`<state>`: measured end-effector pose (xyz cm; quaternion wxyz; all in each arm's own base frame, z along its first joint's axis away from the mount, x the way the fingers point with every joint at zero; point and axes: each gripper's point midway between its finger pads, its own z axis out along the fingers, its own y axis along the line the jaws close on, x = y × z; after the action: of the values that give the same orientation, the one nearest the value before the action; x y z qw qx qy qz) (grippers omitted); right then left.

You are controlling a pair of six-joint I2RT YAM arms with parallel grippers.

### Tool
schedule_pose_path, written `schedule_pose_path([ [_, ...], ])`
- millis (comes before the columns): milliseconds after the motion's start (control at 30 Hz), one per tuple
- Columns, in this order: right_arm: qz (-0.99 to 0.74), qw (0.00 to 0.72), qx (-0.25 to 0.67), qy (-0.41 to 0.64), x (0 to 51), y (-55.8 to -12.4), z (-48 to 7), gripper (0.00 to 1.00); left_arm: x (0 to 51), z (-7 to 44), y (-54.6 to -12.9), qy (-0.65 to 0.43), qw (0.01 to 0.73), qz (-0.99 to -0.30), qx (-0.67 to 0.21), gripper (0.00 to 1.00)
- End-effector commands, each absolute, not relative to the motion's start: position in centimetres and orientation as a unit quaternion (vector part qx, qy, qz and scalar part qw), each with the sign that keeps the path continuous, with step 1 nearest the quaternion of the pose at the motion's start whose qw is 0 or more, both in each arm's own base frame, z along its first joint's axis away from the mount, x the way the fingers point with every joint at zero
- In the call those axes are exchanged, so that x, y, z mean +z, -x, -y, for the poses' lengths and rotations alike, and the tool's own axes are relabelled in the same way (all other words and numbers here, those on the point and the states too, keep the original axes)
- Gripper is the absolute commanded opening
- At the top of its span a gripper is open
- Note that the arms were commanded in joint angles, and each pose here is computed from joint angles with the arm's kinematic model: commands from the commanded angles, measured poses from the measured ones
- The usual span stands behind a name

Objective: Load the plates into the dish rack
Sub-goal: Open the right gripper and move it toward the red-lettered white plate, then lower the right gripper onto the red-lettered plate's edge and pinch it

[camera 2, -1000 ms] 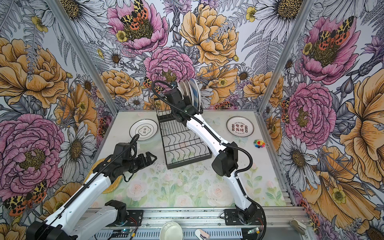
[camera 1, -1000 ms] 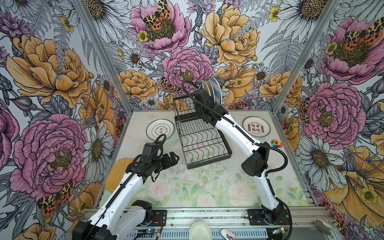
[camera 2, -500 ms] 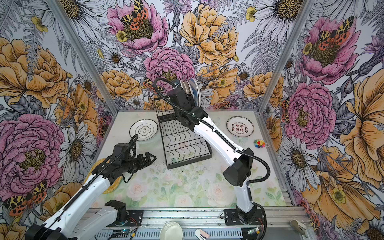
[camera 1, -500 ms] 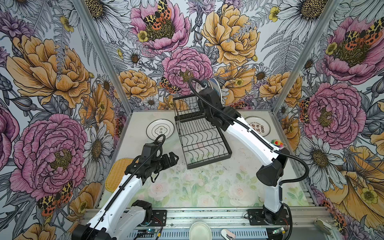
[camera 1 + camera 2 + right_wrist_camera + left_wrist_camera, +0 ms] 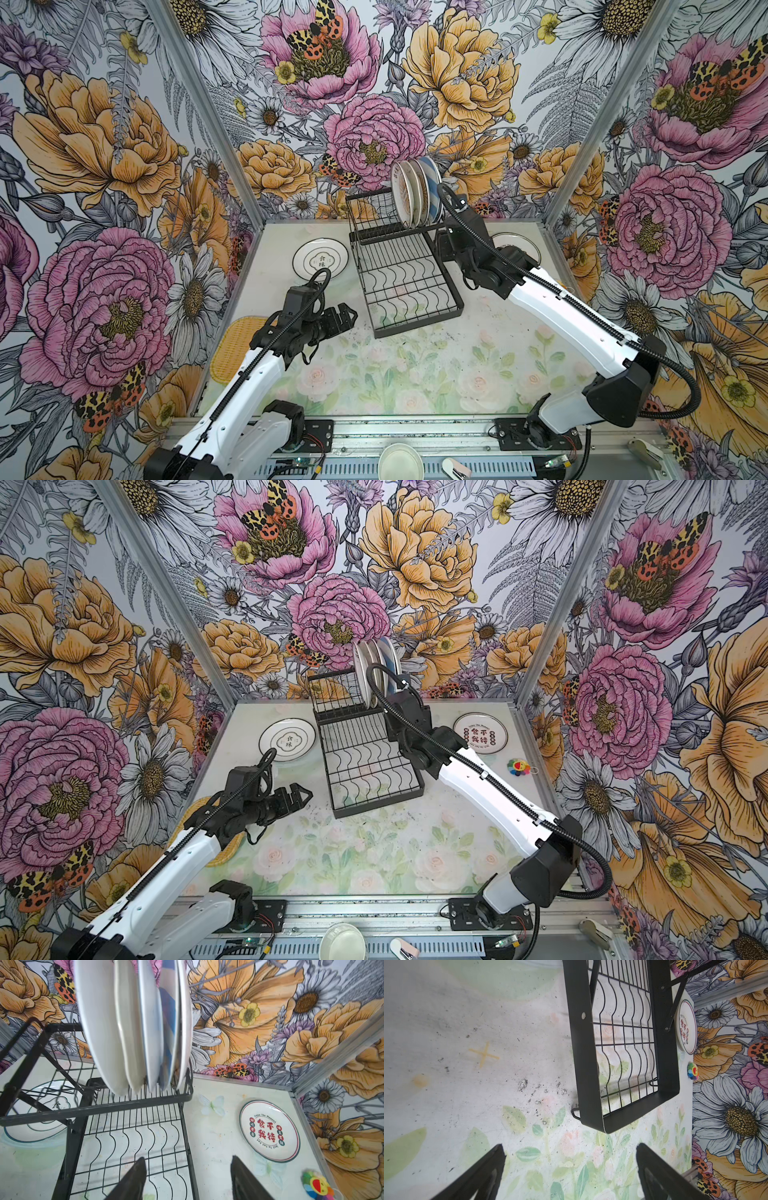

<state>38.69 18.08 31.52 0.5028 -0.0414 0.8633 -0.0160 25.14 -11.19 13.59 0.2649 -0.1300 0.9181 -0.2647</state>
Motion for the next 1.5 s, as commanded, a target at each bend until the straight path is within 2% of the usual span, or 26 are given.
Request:
schedule_pose_path([
  [0,-0.883,0.466,0.042,-0.026,28.8,-38.1,-15.7,0.65,13.4,11.1,-25.8,0.125,0.28,-0.914,-0.266,0.99],
  [267,-0.915,0.382,0.059,-0.116,21.3,-38.4,-9.0,0.7,12.7,11.6,-25.5,0.124,0.274,-0.913,-0.277,0.99],
  [400,-0.907,0.372,0.09,-0.174,19.2,-39.1,-6.0,0.74,12.7,11.8,-25.4,0.121,0.273,-0.913,-0.279,0.99],
  [767,-0.835,0.357,0.228,-0.351,12.9,-42.2,1.5,0.77,12.6,12.0,-25.2,0.123,0.274,-0.91,-0.284,0.99],
  [1033,-0.774,0.354,0.287,-0.439,9.6,-44.6,5.2,0.77,12.5,11.9,-25.1,0.125,0.273,-0.911,-0.283,0.99],
  [1300,-0.748,0.35,0.301,-0.477,7.4,-46.6,6.9,0.75,12.3,11.8,-25.1,0.128,0.272,-0.911,-0.282,0.99],
  [1467,-0.736,0.346,0.309,-0.493,6.3,-47.8,7.4,0.71,12.2,11.8,-25.2,0.128,0.27,-0.913,-0.279,0.99],
])
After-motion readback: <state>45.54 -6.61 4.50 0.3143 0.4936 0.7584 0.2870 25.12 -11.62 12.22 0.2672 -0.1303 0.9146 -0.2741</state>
